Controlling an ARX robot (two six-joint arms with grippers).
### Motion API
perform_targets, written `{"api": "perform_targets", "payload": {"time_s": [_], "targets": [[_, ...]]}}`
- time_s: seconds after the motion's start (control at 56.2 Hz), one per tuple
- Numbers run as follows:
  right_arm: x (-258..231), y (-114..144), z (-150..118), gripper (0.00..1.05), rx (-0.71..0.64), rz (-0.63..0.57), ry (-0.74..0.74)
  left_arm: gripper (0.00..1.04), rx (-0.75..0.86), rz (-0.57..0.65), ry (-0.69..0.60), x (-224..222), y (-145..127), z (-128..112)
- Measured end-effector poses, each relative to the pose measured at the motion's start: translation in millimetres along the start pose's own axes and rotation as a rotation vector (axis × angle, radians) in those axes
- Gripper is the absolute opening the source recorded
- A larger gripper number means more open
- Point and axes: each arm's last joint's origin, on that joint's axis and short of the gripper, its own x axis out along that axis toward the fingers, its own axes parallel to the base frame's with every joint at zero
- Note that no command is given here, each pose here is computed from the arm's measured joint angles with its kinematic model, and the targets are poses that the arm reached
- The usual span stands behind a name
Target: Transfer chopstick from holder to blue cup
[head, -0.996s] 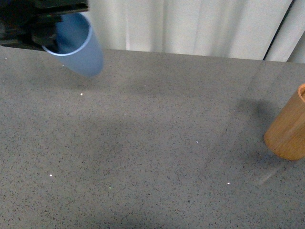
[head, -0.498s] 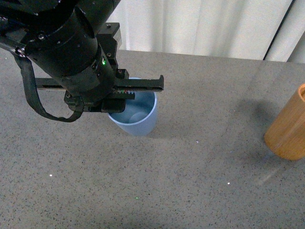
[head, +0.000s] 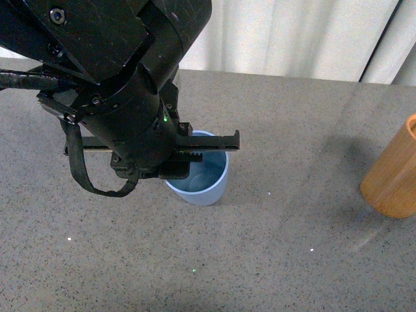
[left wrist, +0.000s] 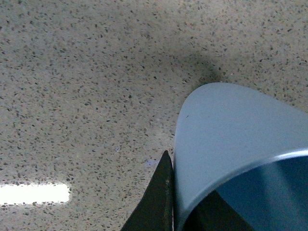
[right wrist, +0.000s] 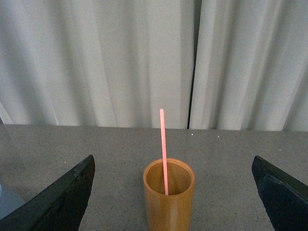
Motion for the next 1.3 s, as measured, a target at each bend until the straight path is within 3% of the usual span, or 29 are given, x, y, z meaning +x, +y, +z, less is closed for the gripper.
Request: {"api": "perform_targets", "payload": {"time_s": [0.338,0.498,0.925,1.121,1.174,1.299], "targets": [[0,0,0,0.95,0.0,0.0,0.0,0.04,0.001,-0.016,0.005,1,-8,-3],[0,0,0,0.95,0.0,0.0,0.0,0.38,-0.006,-0.013,0.015,6,-8,-4],[0,0,0,0.95,0.0,0.0,0.0,0.98,-0.041,-0.03,-0.052,-14,-2,14],[0,0,0,0.95,0.0,0.0,0.0,0.98,-0.063,-0.034,-0.13,-38,9,28],[0,0,0,0.95,0.0,0.0,0.0,0.98,-0.058,-0.01,-0.196,-46,14,33],[0,0,0,0.95,0.0,0.0,0.0,0.98,-0.034,0.043,-0.479,-84,39,36]]}}
